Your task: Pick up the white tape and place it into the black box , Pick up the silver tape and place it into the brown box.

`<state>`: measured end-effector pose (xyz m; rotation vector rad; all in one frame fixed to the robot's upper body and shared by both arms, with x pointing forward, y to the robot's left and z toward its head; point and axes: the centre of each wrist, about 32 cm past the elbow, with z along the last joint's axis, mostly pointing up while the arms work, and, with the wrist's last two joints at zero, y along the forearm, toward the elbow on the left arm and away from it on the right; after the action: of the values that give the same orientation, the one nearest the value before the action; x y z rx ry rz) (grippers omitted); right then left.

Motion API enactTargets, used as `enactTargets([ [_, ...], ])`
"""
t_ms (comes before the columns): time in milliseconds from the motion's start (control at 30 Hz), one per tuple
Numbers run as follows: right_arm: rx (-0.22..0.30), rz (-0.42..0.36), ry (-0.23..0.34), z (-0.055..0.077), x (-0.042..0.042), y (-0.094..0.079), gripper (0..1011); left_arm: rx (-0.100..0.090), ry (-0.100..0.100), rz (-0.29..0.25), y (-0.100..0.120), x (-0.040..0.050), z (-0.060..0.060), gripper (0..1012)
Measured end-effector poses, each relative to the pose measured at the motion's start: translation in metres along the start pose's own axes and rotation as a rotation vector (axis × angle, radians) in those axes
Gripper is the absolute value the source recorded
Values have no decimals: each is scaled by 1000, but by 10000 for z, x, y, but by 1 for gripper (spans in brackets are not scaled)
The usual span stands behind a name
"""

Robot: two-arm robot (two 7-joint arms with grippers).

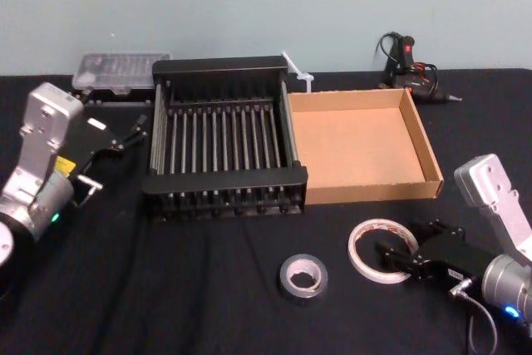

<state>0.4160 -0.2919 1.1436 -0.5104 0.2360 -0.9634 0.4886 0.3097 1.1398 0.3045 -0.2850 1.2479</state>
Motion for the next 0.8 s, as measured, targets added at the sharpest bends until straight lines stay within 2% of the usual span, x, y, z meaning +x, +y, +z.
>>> enactTargets([
  [33, 0, 0, 0, 0, 0, 0, 810, 0, 0, 0, 0, 0, 0, 1001],
  [67, 0, 0, 0, 0, 0, 0, 747, 0, 0, 0, 0, 0, 0, 1001],
  [167, 0, 0, 0, 0, 0, 0, 690, 0, 0, 0, 0, 0, 0, 1001],
  [200, 0, 0, 0, 0, 0, 0, 629, 0, 0, 0, 0, 0, 0, 1001],
  [267, 0, 0, 0, 0, 0, 0, 590, 0, 0, 0, 0, 0, 0, 1001],
  [700, 0, 0, 0, 0, 0, 0, 151, 0, 0, 0, 0, 0, 0, 1001],
  [800, 0, 0, 0, 0, 0, 0, 107, 0, 0, 0, 0, 0, 0, 1001],
])
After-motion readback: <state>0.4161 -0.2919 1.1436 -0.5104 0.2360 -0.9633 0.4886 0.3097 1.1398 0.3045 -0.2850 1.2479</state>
